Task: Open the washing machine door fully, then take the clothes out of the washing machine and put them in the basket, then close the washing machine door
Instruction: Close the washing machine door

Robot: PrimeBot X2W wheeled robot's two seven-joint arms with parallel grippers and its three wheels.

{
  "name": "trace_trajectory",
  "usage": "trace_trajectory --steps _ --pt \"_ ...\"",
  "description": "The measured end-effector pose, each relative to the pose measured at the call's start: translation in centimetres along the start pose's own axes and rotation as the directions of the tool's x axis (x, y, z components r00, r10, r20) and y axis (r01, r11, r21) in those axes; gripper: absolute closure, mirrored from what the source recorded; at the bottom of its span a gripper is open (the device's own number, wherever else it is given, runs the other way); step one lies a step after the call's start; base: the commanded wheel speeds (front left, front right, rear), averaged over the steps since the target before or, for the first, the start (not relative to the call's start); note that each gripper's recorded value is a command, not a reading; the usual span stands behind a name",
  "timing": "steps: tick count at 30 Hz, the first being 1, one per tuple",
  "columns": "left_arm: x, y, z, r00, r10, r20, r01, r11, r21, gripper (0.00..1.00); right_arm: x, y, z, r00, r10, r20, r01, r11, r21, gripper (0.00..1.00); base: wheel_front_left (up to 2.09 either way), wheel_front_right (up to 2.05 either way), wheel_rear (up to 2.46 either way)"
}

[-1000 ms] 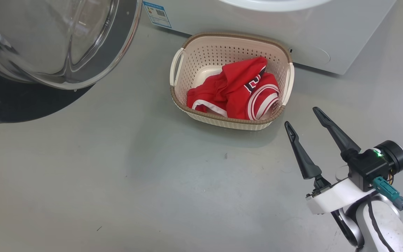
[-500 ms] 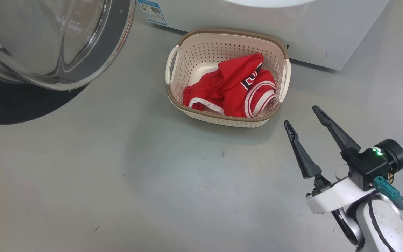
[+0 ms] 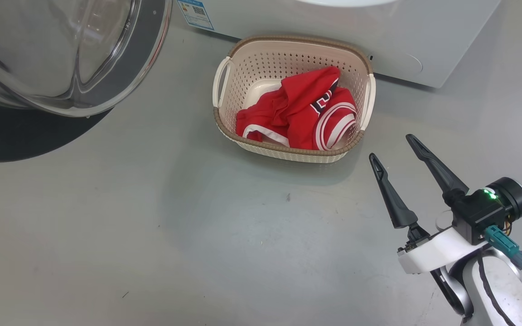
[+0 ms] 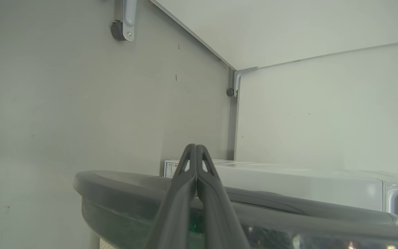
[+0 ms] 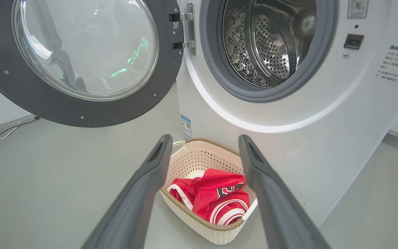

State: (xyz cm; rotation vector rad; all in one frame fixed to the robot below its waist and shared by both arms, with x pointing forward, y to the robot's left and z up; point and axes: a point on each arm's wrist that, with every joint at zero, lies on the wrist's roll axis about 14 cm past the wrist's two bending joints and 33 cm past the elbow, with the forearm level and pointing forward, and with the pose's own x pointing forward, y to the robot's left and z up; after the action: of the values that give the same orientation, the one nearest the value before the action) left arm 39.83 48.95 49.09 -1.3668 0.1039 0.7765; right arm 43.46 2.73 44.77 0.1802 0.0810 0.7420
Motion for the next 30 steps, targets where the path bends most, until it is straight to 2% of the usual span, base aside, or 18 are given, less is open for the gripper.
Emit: trace_trajectory --steps 17,30 --pt "-0.3 -0.5 -2.5 0.989 -0.031 -0.146 0.030 1.000 -0.008 1.00 0.4 0.1 0.8 1.000 0.006 0.023 -0.006 1.000 -0.011 0.00 0.00 0.00 0.00" --pt "-1.7 1.5 -6.8 0.945 -0.055 -0.322 0.066 0.998 0.022 1.00 0.3 0.7 2.0 0.999 0.007 0.050 -0.006 1.000 -0.015 0.00 0.00 0.00 0.00"
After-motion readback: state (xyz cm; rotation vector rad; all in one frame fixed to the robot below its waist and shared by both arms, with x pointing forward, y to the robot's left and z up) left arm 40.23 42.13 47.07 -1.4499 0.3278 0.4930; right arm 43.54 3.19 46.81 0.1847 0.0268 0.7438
